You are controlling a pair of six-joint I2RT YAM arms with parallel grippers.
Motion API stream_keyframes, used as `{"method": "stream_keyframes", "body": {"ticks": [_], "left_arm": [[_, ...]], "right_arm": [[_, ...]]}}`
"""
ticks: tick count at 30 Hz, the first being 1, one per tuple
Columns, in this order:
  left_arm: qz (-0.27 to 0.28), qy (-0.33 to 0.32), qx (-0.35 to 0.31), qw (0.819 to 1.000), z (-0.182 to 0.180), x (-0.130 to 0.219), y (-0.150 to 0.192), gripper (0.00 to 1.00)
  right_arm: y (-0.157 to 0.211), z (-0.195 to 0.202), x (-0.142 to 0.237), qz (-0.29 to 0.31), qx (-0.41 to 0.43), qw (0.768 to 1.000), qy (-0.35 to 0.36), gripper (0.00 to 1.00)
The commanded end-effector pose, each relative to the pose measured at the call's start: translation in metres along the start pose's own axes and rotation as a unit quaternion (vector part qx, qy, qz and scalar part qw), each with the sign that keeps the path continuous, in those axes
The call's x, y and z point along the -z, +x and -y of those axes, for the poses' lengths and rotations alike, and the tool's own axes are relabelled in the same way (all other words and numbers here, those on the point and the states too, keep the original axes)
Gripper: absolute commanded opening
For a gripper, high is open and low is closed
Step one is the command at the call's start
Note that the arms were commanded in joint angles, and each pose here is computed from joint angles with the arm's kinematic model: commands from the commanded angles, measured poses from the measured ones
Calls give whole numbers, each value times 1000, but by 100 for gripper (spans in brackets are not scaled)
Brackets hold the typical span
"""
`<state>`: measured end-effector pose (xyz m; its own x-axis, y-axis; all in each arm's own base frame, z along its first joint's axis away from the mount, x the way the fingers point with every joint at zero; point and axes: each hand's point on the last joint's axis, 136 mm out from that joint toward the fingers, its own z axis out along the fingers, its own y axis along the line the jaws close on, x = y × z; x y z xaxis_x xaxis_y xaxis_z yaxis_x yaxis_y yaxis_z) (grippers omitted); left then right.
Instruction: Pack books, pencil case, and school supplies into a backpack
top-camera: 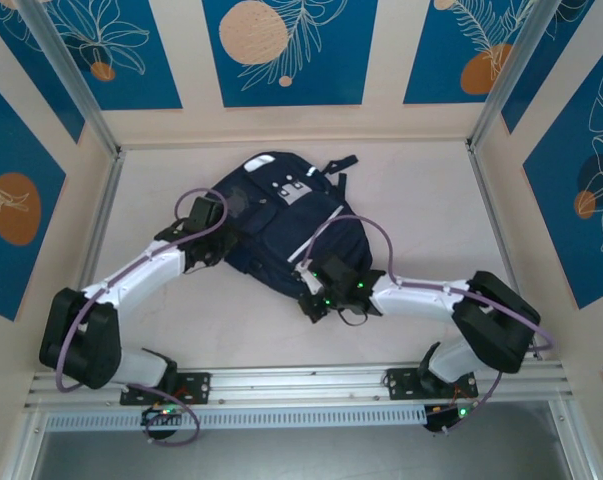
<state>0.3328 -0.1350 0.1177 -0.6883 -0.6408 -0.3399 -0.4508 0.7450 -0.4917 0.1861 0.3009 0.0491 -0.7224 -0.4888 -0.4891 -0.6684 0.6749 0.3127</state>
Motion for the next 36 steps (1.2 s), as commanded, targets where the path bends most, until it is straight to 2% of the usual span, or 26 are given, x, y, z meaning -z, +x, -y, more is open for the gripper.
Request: {"method": "stream_keyframes", "body": {"ticks": [1, 9, 20, 36], "left_arm": [[-18, 43, 9, 999, 15, 13, 11, 53], [-45, 78, 32, 995, 0, 17, 52, 55], [-68, 107, 19, 992, 4, 10, 95, 51], [-101, 129, 7, 987, 19, -7, 124, 40]], "right_arm": [[-5, -22, -8, -34, 18, 998, -46, 0], [-33, -23, -13, -8, -9, 998, -59, 0], [-34, -11, -3, 11, -49, 997, -63, 0], [-33, -2, 1, 23, -76, 994, -70, 0]]}}
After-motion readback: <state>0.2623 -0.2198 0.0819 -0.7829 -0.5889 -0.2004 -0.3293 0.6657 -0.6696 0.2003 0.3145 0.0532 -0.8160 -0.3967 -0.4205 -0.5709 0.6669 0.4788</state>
